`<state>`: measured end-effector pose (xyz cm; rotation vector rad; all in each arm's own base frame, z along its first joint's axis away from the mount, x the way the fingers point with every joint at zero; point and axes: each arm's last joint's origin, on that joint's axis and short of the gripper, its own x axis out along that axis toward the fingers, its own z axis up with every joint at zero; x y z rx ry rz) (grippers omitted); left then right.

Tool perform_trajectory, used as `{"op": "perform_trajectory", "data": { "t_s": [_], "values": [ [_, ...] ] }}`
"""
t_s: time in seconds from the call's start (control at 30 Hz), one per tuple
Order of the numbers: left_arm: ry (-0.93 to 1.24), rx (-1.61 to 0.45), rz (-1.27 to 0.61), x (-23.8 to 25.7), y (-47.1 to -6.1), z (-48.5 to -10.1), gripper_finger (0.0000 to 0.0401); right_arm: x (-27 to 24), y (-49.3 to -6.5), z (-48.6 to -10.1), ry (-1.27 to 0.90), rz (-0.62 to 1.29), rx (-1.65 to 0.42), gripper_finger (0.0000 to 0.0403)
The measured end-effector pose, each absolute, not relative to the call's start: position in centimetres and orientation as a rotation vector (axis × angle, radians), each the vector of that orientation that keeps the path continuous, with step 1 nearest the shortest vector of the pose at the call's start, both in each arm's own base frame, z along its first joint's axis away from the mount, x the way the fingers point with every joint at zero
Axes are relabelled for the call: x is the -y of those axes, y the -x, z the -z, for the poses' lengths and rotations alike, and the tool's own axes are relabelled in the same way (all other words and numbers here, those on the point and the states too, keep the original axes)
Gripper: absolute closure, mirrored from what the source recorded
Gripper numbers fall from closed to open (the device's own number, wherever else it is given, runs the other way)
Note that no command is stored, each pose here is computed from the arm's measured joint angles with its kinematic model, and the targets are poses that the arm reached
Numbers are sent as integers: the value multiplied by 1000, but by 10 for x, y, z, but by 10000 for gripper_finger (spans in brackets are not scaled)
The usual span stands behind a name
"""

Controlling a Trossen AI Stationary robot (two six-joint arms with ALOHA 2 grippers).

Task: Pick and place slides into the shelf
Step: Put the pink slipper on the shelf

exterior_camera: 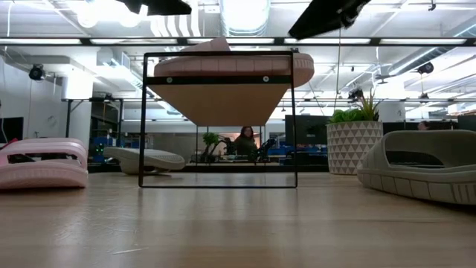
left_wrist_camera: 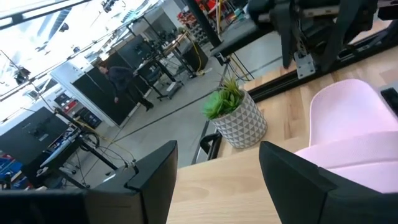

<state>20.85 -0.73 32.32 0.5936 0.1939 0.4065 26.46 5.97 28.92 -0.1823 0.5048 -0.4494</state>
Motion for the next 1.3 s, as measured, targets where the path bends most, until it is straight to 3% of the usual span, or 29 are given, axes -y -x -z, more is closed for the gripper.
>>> {"op": "perform_trajectory", "data": {
  "t_s": [0.17, 0.5, 1.3],
  "values": [
    [-593, -217, -491, 5, -206, -323, 190, -52, -267, -283, 104, 405, -518, 249],
    [-591, -226, -541, 4, -204, -324, 190, -54, -268, -285, 15, 366, -507, 385],
    [-592, -230, -545, 4, -204, -323, 190, -60, -279, -250, -37, 264, -616, 394]
  ]
}}
